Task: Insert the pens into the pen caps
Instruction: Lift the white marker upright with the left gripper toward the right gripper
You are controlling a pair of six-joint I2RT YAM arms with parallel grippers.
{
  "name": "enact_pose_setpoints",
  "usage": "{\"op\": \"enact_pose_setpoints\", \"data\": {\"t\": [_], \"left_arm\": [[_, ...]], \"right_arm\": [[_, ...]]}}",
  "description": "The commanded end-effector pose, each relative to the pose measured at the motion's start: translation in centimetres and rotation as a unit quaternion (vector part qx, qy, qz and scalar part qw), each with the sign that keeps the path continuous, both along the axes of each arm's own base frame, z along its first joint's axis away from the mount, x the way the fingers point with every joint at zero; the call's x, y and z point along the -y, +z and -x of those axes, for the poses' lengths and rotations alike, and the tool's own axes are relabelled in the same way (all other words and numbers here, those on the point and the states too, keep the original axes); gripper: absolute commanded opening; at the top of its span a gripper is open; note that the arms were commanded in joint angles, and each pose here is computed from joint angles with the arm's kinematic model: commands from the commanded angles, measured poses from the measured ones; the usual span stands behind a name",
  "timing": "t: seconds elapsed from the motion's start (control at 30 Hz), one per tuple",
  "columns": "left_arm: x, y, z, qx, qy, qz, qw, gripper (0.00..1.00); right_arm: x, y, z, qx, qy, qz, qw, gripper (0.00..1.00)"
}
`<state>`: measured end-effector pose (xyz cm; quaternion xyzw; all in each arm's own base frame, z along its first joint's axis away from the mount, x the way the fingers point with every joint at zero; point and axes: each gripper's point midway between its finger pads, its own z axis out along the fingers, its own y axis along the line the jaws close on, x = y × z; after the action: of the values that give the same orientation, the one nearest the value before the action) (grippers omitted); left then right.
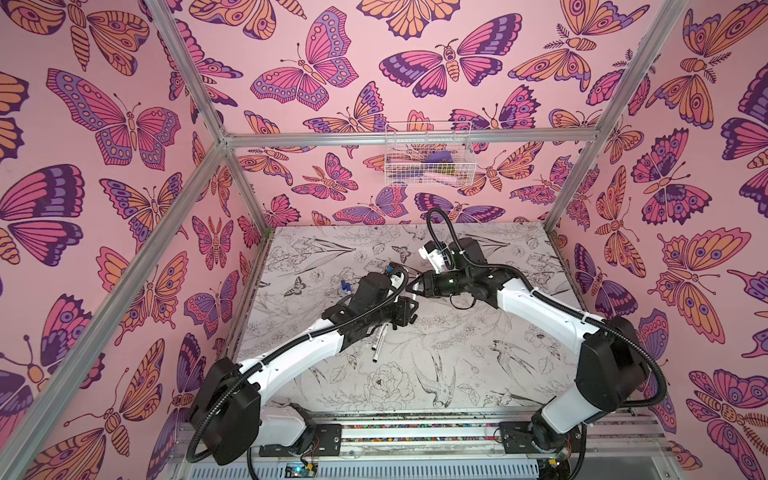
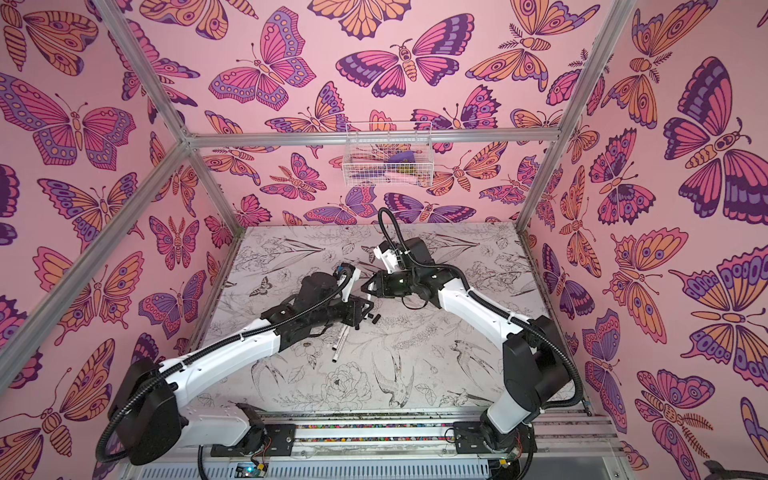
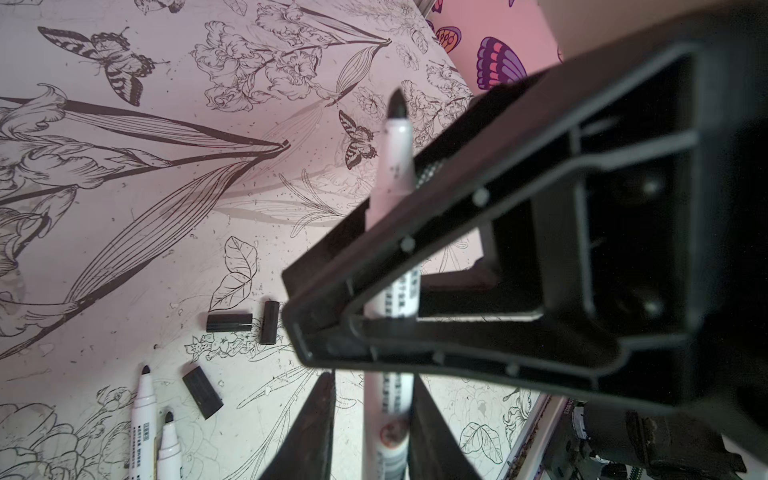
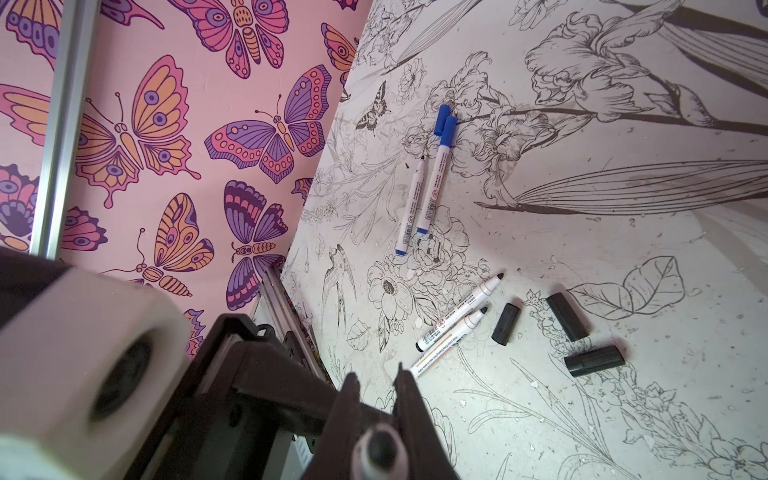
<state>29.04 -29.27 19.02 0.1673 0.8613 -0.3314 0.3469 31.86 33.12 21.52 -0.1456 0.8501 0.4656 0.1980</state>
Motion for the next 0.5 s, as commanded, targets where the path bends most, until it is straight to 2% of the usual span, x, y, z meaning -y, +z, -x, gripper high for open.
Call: {"op": "enact_pose_setpoints", "data": {"t": [0.0,0.33,0.47], "left_arm": [[0.4,1.0,-1.0,0.016,0.002,0.009,1.000,0.30],[1.4,0.7,-1.4,0.005,-0.010,0.012,1.000,0.24],[1.4,0.8,-1.5,0.007,-0.007,0.014,1.000,0.11]], "right_arm": [[-0.6,2.2,0.3,0.023,0.018,-0.022,0.999,0.05],[-0.5,2.3,0.6,0.027,0.022,-0.024,0.999,0.02],[-0.4,2.1,0.6,0.026,0.021,-0.021,0.999,0.01]]}}
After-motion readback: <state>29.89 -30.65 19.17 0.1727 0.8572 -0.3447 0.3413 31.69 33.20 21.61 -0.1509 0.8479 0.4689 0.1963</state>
